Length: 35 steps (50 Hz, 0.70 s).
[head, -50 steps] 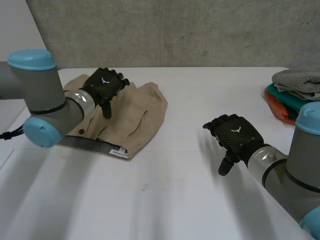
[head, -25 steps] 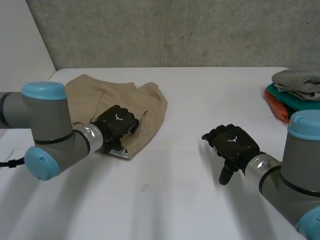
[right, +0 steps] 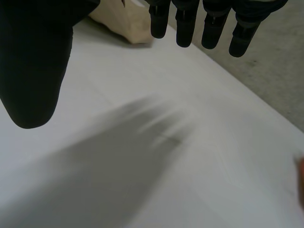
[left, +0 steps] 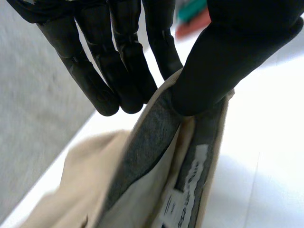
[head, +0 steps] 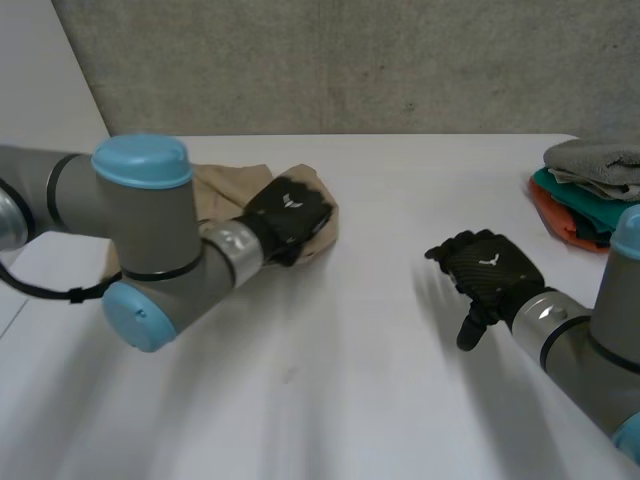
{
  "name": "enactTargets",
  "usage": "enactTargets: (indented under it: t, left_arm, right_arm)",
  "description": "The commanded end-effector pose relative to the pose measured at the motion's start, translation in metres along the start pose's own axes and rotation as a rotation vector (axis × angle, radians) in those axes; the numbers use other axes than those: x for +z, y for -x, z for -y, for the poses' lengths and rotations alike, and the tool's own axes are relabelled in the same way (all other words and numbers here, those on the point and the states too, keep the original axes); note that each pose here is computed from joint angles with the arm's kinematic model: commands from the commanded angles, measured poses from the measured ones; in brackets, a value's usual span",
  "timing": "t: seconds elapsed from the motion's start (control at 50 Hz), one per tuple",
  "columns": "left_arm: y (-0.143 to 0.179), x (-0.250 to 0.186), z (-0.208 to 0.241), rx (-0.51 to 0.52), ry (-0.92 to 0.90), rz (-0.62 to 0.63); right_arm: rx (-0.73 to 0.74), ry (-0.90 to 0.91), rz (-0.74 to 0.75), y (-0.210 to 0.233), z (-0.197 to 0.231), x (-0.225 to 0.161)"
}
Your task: Fold the laundry.
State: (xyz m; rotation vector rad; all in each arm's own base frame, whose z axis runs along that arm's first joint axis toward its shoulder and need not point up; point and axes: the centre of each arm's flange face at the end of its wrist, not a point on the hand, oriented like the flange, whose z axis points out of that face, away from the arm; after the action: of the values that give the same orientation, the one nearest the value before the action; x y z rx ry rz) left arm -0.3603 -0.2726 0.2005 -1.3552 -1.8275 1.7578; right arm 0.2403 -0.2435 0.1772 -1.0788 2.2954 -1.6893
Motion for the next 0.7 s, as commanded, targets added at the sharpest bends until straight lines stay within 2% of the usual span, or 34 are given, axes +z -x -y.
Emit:
enactTargets:
  t: [0.02, 0.12, 0.18, 0.28, 0.38, 0.44, 0.46, 0.52, 0.54, 0.58, 0.6, 0.7]
  left_arm:
    - [-0.058, -0.009, 0.073, -0.158, -0.181, -0.08]
    - [-0.094, 0.002, 0.097, -0.257, -0.236, -0.041]
    - [-0.11, 0.013, 0.096, -0.298, -0.227, -0.016]
    - [-0.147, 0.022, 0.076, -0.326, -0.154, -0.098]
    - [-0.144, 0.01, 0.078, -0.326, -0.079, -0.116]
    - [-0.119, 0.002, 0.088, -0.319, -0.07, -0.076]
    - [-0.098, 0.0, 0.092, -0.306, -0.078, -0.038]
    - [-0.065, -0.004, 0.095, -0.279, -0.087, 0.029]
    - [-0.04, -0.005, 0.096, -0.252, -0.096, 0.078]
    - [-0.017, -0.006, 0.096, -0.218, -0.109, 0.122]
    - [0.005, -0.004, 0.093, -0.178, -0.118, 0.157]
    - [0.066, 0.011, 0.064, -0.043, -0.105, 0.218]
  right_arm:
    - [0.025, -0.024, -0.072, -0.027, 0.007, 0.003]
    - [0.06, -0.021, -0.124, -0.044, 0.007, 0.006]
    - [0.078, -0.022, -0.148, -0.052, 0.008, 0.007]
    - [0.091, -0.016, -0.184, -0.059, 0.007, 0.008]
    - [0.093, -0.008, -0.21, -0.063, 0.006, 0.008]
    - [0.094, -0.008, -0.222, -0.066, 0.007, 0.008]
    - [0.094, -0.007, -0.223, -0.066, 0.007, 0.008]
    - [0.092, -0.007, -0.22, -0.065, 0.008, 0.007]
    - [0.094, -0.006, -0.213, -0.062, 0.009, 0.006]
    - [0.093, -0.002, -0.2, -0.059, 0.009, 0.004]
    - [0.089, 0.003, -0.192, -0.056, 0.01, 0.003]
    - [0.094, 0.095, -0.107, -0.033, 0.005, -0.007]
